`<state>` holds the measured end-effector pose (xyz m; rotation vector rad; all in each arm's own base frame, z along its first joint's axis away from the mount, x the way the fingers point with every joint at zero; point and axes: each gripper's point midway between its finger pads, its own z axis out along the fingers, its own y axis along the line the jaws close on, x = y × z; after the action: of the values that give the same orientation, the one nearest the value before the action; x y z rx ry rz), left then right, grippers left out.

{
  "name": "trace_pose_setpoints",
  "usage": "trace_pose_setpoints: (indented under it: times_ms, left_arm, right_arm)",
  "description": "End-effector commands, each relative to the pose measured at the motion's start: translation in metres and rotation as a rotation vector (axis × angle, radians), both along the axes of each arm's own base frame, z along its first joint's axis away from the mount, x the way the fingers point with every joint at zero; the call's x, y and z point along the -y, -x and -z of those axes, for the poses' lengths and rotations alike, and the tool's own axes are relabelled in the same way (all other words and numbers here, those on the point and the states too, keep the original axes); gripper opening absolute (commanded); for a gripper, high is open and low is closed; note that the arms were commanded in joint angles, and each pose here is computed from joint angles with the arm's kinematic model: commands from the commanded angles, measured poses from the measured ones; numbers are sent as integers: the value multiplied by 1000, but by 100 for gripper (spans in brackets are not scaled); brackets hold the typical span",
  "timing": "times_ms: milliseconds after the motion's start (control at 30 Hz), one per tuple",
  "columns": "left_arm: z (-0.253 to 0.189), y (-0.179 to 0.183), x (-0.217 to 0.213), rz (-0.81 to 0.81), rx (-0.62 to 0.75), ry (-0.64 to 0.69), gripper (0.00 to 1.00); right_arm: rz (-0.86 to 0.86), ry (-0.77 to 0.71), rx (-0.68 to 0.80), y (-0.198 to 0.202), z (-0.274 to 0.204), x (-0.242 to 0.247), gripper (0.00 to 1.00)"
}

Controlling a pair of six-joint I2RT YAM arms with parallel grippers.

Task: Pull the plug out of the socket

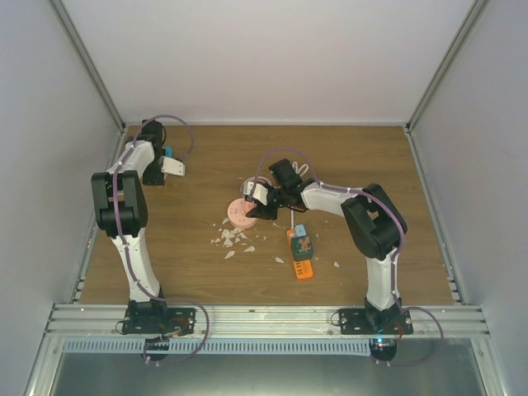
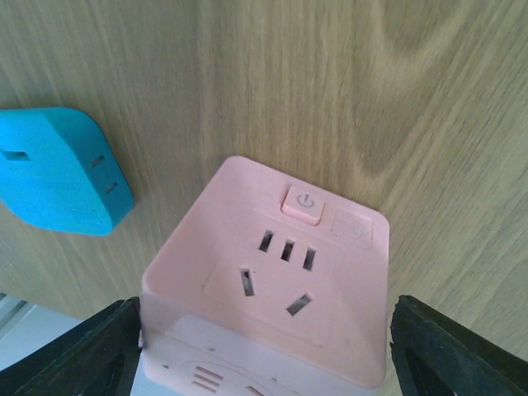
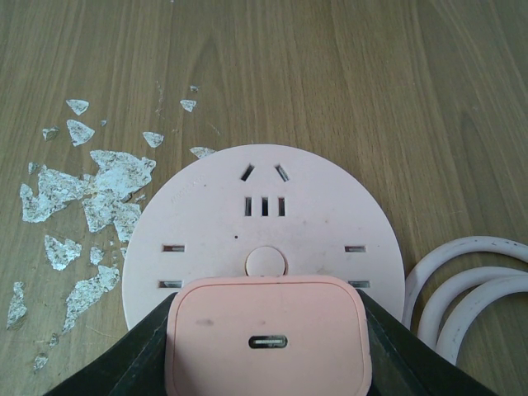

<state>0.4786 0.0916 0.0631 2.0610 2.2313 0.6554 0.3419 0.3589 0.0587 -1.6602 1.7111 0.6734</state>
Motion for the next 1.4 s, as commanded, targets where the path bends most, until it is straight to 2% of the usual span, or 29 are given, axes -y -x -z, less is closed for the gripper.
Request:
trace_pose_setpoints:
  times_ms: [0,300,467,567,733,933,1367]
  left_arm:
    - [-32,-2,19,-45,59,148,82]
    - [-60,15,75,-75,52,474,82]
    - [-72,38,134,-157,-37,766,80]
    - [-70,56,170,-182,-108,886,81]
    - [-57,82,212,-204,-200,982,81]
    - [-47,92,241,-295,-283,1080,80]
    - [-8,98,272,-377,-340,1062,75]
  right_arm:
    - [56,117,-20,0,32,24,33]
    - [53,92,-8,-2,22,20,41]
    - [56,72,-1,-4,13,17,49]
    - [55,61,5,-6,8,14,55]
    - [54,55,12,-10,1,12,57]
    - [48,29,14,-9,-13,8,57]
    - [-2,-10,30,-2,-28,-9,57]
